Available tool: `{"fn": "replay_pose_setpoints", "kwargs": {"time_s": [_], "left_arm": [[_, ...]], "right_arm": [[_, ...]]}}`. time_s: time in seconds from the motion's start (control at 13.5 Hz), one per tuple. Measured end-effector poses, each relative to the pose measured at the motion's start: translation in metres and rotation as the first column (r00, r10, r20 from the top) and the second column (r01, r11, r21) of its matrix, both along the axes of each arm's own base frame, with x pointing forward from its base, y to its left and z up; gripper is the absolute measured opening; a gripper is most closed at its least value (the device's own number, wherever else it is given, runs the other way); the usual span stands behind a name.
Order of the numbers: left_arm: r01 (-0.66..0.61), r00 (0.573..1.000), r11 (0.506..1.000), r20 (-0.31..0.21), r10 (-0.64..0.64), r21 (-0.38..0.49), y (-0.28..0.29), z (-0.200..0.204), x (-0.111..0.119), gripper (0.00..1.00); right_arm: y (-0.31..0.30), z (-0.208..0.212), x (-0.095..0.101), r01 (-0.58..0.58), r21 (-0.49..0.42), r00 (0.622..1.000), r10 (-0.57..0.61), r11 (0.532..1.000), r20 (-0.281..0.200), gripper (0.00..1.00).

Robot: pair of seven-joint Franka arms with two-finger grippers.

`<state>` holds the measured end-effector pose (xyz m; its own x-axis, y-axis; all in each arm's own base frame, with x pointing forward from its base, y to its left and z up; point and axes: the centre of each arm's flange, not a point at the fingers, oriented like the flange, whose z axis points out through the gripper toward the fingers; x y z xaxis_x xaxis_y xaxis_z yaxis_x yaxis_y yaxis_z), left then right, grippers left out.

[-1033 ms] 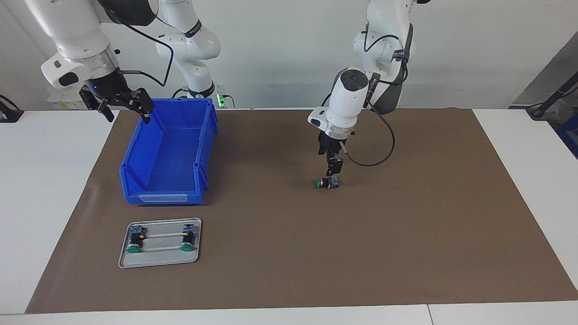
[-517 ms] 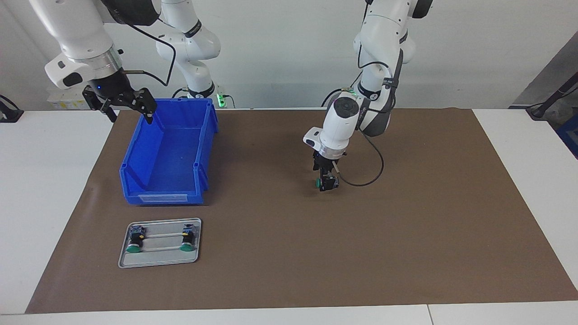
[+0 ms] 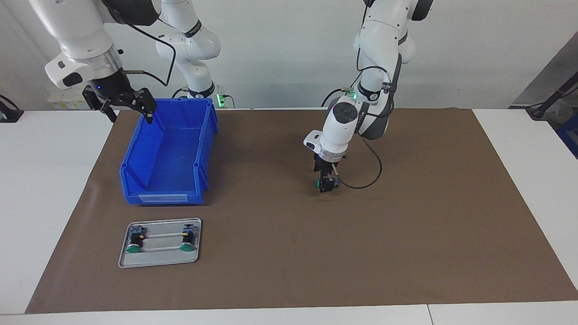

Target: Place and press button with both arms

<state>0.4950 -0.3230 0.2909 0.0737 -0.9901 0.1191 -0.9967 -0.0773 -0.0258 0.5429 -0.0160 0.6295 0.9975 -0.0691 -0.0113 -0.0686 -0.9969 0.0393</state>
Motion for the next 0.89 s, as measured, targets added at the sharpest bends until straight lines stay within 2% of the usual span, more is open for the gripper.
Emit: {"fn": "replay_pose_setpoints", "kwargs": {"time_s": [0.37,0.44,0.66,0.81,0.89], "left_arm": [[0.011,1.0,1.0,-0.002,-0.011,0.003,0.0012,-0.0022,-0.0012,0.96],[0.012,1.0,1.0,-0.001,-0.012,0.002,0.0012,-0.0021,-0.0011,0.89],[0.013,1.0,1.0,0.01,-0.013,-0.004,0.0007,-0.001,-0.0001,0.84],[0.018,1.0,1.0,0.016,-0.018,-0.007,0.0004,-0.0002,0.0005,0.7],[0.021,1.0,1.0,0.018,-0.021,-0.007,0.0005,0.0,0.0008,0.69]], "right_arm": [[-0.0031,0.0001,-0.0001,0.006,0.0,1.0,-0.006,1.0,0.0,1.0],[-0.0025,0.0001,0.0,0.005,0.0,1.0,-0.005,1.0,0.001,1.0],[-0.0015,0.0005,0.0001,0.003,0.0,1.0,-0.003,1.0,0.002,1.0],[-0.0013,0.0021,0.0001,0.002,0.0,1.0,-0.002,1.0,0.005,1.0],[-0.0013,0.0025,0.0002,0.002,0.0,1.0,-0.002,1.0,0.006,1.0]]}}
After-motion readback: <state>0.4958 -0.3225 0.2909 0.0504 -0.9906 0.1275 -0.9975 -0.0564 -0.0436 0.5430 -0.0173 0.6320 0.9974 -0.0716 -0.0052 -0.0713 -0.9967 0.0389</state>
